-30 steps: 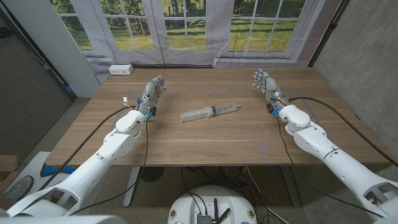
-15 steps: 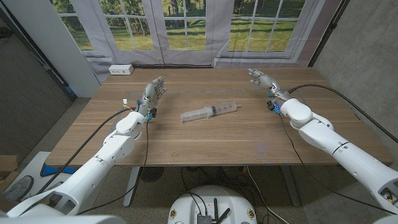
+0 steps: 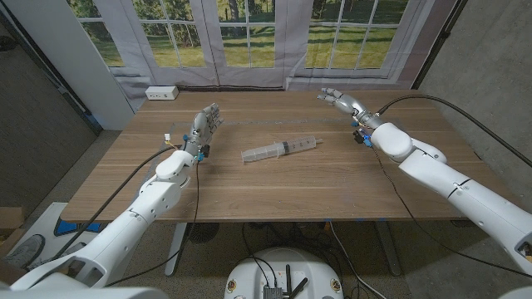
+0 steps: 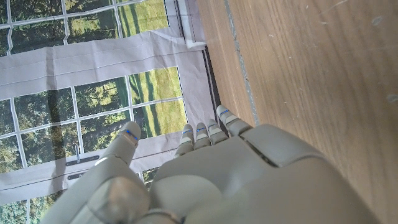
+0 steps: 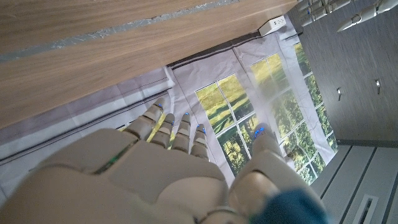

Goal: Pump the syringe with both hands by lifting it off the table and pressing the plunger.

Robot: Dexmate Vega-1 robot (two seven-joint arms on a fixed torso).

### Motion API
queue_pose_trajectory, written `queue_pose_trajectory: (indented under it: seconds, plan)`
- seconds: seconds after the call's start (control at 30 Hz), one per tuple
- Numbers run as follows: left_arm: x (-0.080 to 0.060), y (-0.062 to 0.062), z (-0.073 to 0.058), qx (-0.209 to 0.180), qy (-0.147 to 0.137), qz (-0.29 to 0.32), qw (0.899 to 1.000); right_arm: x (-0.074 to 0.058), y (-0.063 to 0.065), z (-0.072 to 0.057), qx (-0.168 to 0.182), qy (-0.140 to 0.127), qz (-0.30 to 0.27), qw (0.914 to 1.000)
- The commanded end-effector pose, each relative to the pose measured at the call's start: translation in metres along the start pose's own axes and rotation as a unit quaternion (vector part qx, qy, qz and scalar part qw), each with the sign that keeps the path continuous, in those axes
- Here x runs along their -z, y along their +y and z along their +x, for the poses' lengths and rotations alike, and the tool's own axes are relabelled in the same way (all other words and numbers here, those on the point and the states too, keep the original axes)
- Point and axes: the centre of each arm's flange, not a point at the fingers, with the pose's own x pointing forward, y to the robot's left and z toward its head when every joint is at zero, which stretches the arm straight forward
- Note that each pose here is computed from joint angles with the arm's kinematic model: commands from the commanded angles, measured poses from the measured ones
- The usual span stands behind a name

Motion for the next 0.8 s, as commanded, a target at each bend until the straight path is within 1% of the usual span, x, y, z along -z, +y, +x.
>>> queue_pose_trajectory:
  seconds: [0.03,0.23,0.33,0.37,0.4,0.5,0.7,0.73,0.77,0.8]
  plan:
    - [0.004,0.003,0.000,-0.001,0.001,-0.004,1.000,-0.021,0.003,0.010,-0.039,0.004,-0.083,0.9958]
    - [0.004,0.004,0.001,-0.001,0.002,-0.004,1.000,-0.028,0.001,0.017,-0.068,0.014,-0.106,0.9920]
    - [0.004,0.004,0.002,-0.001,0.003,-0.003,1.000,-0.034,-0.001,0.018,-0.086,0.022,-0.128,0.9878]
    - [0.004,0.005,0.002,-0.002,0.003,-0.004,1.000,-0.035,-0.001,0.018,-0.091,0.028,-0.135,0.9862]
    - [0.005,0.005,0.002,-0.003,0.003,-0.004,1.000,-0.036,0.001,0.018,-0.112,0.040,-0.177,0.9770]
    - [0.006,0.006,0.002,-0.004,0.006,-0.006,1.000,-0.043,0.000,0.020,-0.127,0.048,-0.197,0.9710]
    - [0.008,0.007,0.005,-0.003,0.009,-0.007,1.000,-0.052,0.003,0.026,-0.157,0.060,-0.231,0.9585]
    - [0.008,0.007,0.005,-0.003,0.009,-0.007,1.000,-0.052,0.003,0.026,-0.157,0.060,-0.231,0.9583]
    - [0.008,0.006,0.006,-0.003,0.009,-0.008,1.000,-0.054,0.003,0.027,-0.161,0.061,-0.239,0.9557]
    - [0.009,0.006,0.007,-0.002,0.009,-0.008,1.000,-0.057,0.004,0.029,-0.168,0.064,-0.250,0.9513]
